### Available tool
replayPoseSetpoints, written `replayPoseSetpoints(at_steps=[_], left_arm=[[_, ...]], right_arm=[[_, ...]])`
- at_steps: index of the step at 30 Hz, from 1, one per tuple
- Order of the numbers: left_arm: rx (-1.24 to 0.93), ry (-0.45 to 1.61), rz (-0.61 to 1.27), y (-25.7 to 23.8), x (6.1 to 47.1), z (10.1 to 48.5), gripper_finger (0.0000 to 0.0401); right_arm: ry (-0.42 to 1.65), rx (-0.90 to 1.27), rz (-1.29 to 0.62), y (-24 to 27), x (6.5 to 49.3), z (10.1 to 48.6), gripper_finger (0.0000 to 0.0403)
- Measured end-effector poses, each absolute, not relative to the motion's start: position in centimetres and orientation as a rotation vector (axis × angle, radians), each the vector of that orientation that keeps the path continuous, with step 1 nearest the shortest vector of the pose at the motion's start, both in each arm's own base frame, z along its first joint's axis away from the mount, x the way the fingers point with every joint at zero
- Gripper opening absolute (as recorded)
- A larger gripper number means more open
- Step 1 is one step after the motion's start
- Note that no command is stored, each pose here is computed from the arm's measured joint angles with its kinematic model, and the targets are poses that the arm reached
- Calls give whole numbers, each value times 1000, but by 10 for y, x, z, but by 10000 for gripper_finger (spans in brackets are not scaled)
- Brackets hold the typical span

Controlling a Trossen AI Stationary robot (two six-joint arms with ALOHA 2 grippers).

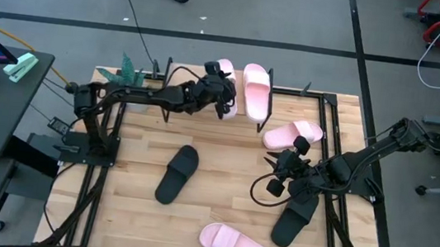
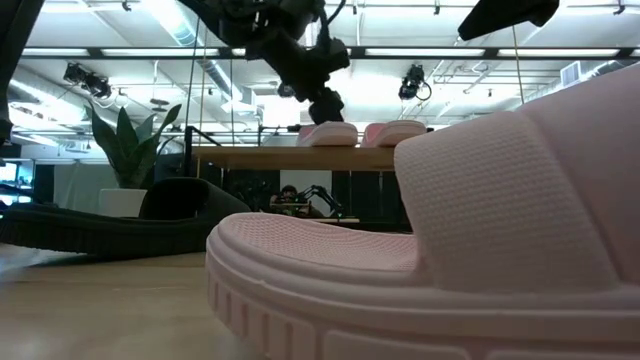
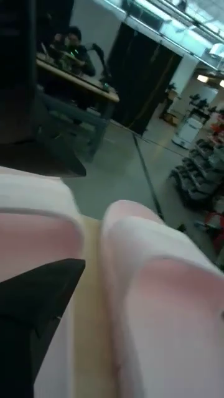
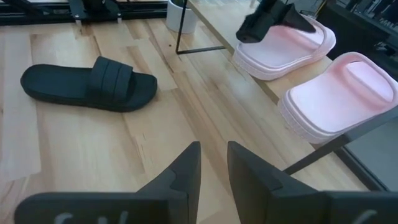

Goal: Pick and place slides into the shelf
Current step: Put the middle pink slides on the shelf

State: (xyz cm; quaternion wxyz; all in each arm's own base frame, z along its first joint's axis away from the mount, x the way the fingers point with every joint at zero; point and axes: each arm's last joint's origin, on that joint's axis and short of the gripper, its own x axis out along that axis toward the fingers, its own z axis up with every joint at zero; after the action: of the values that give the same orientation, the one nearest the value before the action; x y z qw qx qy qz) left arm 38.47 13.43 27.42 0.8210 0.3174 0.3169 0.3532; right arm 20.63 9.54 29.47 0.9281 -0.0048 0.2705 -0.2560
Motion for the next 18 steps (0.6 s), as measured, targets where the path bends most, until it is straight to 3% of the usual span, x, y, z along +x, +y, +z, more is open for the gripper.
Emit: replayPoseSetpoints(at_steps=[5,9,14,18], left_arm=[[671,696,937,104,379,290,201],[689,783,967,84,366,297,147],[533,861,1020,90,341,295,30],[284,918,950,114,327,283,14]], right_arm=[[558,-7,-526,95,206,294,85],[553,17,-531,95,206,294,85],[538,74,-549,96,206,294,85],[546,80,-558,97,209,290,85]])
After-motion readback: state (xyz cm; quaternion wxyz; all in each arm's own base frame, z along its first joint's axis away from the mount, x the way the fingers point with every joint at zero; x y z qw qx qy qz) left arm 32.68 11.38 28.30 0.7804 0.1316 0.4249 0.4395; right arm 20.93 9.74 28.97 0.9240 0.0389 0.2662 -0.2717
